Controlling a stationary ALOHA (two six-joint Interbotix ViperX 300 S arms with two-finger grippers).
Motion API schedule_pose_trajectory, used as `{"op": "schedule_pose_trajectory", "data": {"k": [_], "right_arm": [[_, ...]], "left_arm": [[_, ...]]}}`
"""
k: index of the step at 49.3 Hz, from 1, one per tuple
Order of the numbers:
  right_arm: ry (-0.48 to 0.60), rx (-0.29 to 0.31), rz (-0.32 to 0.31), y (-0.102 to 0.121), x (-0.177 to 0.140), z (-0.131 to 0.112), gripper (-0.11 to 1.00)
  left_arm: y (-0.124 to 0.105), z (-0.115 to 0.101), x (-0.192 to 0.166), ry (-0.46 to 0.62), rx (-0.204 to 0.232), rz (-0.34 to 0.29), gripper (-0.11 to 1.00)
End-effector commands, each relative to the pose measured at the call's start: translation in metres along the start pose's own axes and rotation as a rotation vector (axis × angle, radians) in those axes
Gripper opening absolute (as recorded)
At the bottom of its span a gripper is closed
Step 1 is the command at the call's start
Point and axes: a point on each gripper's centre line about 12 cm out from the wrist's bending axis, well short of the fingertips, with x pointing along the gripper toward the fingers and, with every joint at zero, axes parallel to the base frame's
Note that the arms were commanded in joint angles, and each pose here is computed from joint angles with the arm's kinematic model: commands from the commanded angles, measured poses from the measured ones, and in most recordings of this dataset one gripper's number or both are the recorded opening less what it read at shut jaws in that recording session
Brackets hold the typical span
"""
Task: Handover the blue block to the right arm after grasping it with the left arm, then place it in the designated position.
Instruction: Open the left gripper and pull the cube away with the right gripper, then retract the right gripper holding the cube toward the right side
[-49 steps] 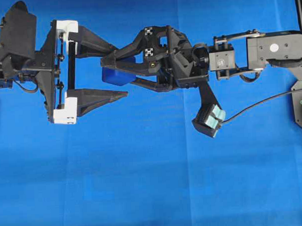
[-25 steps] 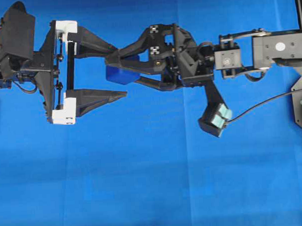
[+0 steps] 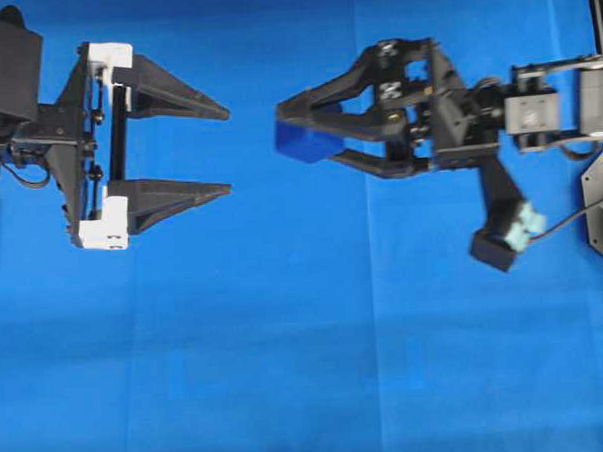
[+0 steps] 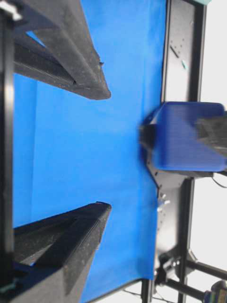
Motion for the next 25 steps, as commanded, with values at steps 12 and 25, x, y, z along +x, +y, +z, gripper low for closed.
{"op": "schedule_pose_trajectory", "data": {"k": [12, 25], "right_arm": [[0.019, 0.064, -0.028, -0.011, -0.041, 0.005, 0.53], [0.023, 0.074, -0.016, -0.009, -0.043, 0.007, 0.53]], "left_arm": [[-0.002, 0.022, -0.020, -0.081, 0.003, -0.006, 0.93], [-0.002, 0.022, -0.020, -0.081, 0.006, -0.006, 0.93]]}}
